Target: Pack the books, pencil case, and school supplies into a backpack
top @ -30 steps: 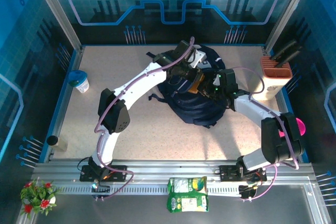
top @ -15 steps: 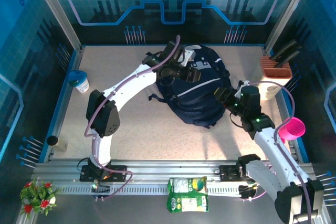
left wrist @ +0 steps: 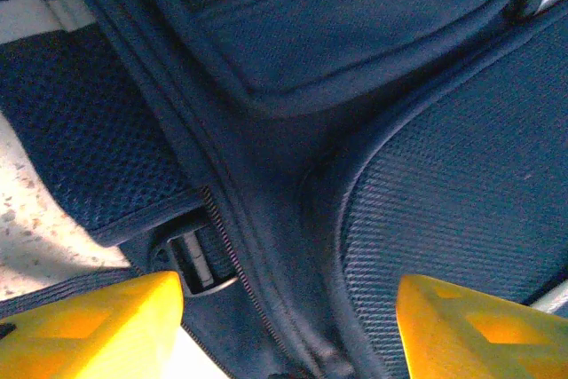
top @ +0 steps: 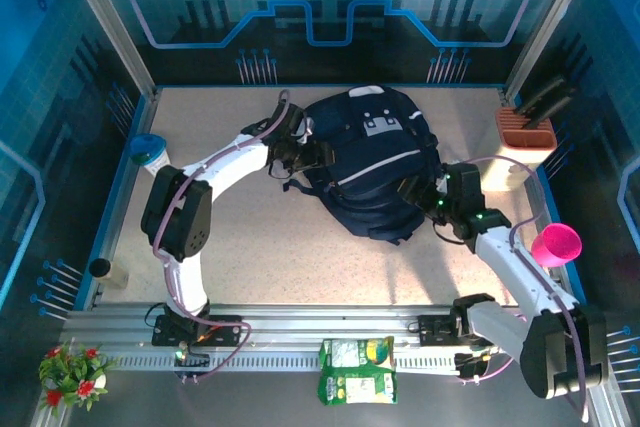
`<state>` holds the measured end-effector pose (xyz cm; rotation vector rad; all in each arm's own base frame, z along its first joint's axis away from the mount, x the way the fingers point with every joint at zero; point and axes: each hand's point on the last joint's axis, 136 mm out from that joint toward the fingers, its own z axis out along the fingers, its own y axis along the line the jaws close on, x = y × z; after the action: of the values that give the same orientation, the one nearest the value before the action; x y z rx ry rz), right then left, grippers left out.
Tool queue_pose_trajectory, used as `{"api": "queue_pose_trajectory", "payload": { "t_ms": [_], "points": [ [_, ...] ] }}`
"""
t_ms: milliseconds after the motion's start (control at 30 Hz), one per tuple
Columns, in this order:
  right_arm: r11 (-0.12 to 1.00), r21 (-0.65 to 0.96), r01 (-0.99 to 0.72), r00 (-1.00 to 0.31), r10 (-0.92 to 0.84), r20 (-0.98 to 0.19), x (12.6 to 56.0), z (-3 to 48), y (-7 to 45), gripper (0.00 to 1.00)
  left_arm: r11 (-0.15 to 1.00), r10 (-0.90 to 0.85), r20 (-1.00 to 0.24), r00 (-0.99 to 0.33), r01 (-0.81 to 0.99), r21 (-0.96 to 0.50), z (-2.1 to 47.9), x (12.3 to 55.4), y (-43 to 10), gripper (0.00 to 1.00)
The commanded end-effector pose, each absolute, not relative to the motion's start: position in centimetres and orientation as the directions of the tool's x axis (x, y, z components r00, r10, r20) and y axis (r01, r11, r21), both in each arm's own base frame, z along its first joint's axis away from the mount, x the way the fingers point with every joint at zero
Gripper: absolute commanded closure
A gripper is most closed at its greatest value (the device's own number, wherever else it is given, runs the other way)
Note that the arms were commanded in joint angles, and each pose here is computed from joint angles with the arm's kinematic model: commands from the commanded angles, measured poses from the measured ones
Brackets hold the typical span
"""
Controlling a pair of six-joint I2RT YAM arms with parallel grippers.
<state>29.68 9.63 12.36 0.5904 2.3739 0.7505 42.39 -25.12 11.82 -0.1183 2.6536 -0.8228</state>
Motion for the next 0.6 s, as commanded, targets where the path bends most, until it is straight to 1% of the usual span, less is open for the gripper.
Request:
{"api": "queue_pose_trajectory", "payload": {
  "t_ms": [0,100,267,400,500,567],
  "points": [
    [0.731,0.663,0.161,-0.751,0.527,-0.398,30.7,14.0,11.1,0.25,0.773,-0.211,-0.275,-0.938,0.012,-0.635,12.6,43.3,-26.7,0.39],
    [0.726,0.667,0.167,-0.767,0.521,-0.375,30.7,13.4,11.5,0.25,0.760,-0.204,-0.246,-0.948,0.005,-0.650,12.1,43.8,-27.4,0.46],
    [0.733,0.654,0.189,-0.790,0.509,-0.343,30.6,12.1,11.7,0.19,0.736,-0.188,-0.203,-0.961,-0.001,-0.677,11.5,44.0,-28.4,0.59],
    [0.732,0.650,0.204,-0.812,0.497,-0.306,30.5,10.9,12.0,0.20,0.709,-0.160,-0.171,-0.972,0.007,-0.706,11.3,43.4,-29.1,0.70],
    [0.726,0.661,0.191,-0.823,0.485,-0.295,31.0,10.4,12.5,0.22,0.705,-0.161,-0.170,-0.972,0.007,-0.709,11.4,43.1,-28.9,0.85],
    [0.725,0.666,0.176,-0.829,0.474,-0.297,31.7,10.4,12.9,0.25,0.701,-0.200,-0.188,-0.962,-0.007,-0.713,11.8,43.1,-28.0,0.94]
  ]
}}
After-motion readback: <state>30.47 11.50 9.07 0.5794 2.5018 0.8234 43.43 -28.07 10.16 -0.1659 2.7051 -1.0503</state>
